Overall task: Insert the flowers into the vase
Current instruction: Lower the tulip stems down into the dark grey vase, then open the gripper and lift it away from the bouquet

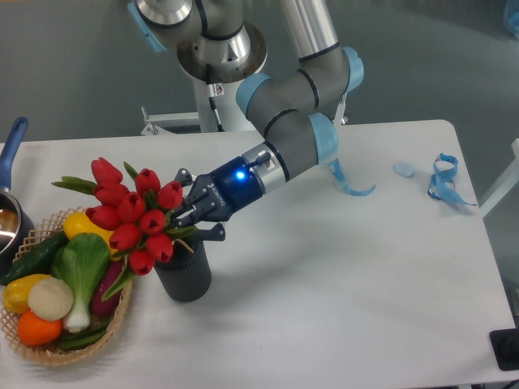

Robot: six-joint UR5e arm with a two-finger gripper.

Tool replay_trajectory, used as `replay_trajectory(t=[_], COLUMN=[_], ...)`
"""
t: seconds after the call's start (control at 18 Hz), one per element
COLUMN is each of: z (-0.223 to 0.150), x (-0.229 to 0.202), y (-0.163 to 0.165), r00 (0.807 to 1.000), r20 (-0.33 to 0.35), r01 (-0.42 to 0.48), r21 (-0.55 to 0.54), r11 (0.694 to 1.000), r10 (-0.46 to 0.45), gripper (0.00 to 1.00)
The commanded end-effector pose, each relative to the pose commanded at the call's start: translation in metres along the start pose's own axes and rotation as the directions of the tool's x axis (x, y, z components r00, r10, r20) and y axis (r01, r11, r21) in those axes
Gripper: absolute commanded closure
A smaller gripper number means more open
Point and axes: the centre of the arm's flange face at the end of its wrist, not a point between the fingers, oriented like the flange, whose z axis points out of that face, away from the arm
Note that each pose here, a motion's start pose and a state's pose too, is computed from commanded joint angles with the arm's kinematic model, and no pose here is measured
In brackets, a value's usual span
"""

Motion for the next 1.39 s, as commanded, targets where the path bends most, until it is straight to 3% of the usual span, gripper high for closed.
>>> replay_trajectory(t=[0.44,0.72,1.06,1.22,1.39], z=[0.003,0.003,0.0,-0.003,-0.007], x=[-0.002,-0.005,-0.006,-0.007,-0.01], y=[0.018,0.024,0.02,0.02,0.014], r00=[1.0,1.0,1.0,0.999,0.997], r20=[0.001,0.001,0.008,0.021,0.032], r01=[-0.005,-0.014,-0.029,-0.036,-0.066], r21=[-0.03,-0.033,-0.042,-0.082,-0.11], r11=[1.0,0.999,0.999,0.996,0.992], r10=[0.005,0.014,0.029,0.038,0.07], gripper=[0.85,0.76,0.33,0.03,0.0])
